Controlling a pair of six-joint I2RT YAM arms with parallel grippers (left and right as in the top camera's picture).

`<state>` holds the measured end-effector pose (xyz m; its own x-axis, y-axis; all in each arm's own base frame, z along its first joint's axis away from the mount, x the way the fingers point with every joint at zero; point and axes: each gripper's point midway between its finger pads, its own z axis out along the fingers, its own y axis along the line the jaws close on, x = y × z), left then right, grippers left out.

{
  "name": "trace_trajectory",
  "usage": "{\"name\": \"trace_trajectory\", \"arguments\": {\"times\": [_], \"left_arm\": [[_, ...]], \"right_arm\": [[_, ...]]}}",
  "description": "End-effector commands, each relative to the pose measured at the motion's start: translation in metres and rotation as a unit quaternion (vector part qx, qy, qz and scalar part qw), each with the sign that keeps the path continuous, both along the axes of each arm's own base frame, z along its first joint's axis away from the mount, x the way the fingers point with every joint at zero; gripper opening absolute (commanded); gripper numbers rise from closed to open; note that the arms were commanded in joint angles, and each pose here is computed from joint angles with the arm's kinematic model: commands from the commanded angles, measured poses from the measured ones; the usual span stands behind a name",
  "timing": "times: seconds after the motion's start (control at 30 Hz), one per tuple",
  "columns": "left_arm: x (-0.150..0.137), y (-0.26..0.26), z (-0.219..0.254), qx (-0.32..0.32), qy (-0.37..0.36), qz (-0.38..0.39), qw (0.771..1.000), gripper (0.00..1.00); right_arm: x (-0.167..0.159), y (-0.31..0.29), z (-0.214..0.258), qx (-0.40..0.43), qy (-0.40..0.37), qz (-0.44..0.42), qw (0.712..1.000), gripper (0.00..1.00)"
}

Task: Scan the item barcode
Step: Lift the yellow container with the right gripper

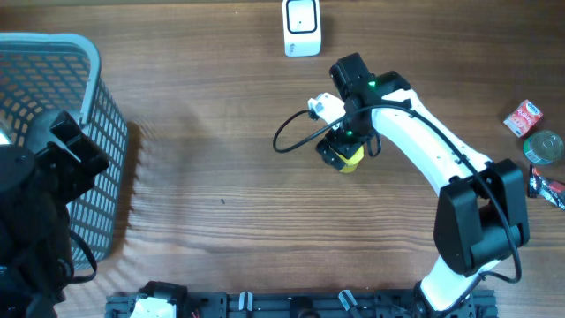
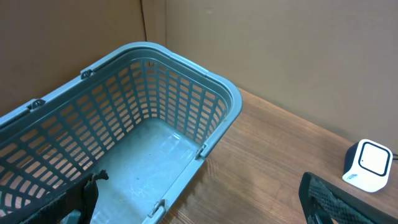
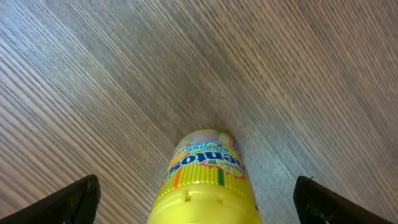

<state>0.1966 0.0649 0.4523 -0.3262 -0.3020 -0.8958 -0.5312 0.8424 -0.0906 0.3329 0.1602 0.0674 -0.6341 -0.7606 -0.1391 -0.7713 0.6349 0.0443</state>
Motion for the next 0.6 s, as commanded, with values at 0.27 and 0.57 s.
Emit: {"name": "trace_trajectory", "arguments": {"times": [0.27, 0.57], "left_arm": [[-0.002, 0.004, 0.001, -0.002, -0.005, 0.014, 1.0, 1.0], [-0.001, 0.004, 0.001, -0.002, -0.005, 0.014, 1.0, 1.0]], "right_arm": [[-0.016, -0.018, -0.06, -0.06, 0.081, -0.008, 0.995, 0.84], [-0.013, -0.028, -0.06, -0.092, 0.078, -0.171, 0.978, 0.51]]}}
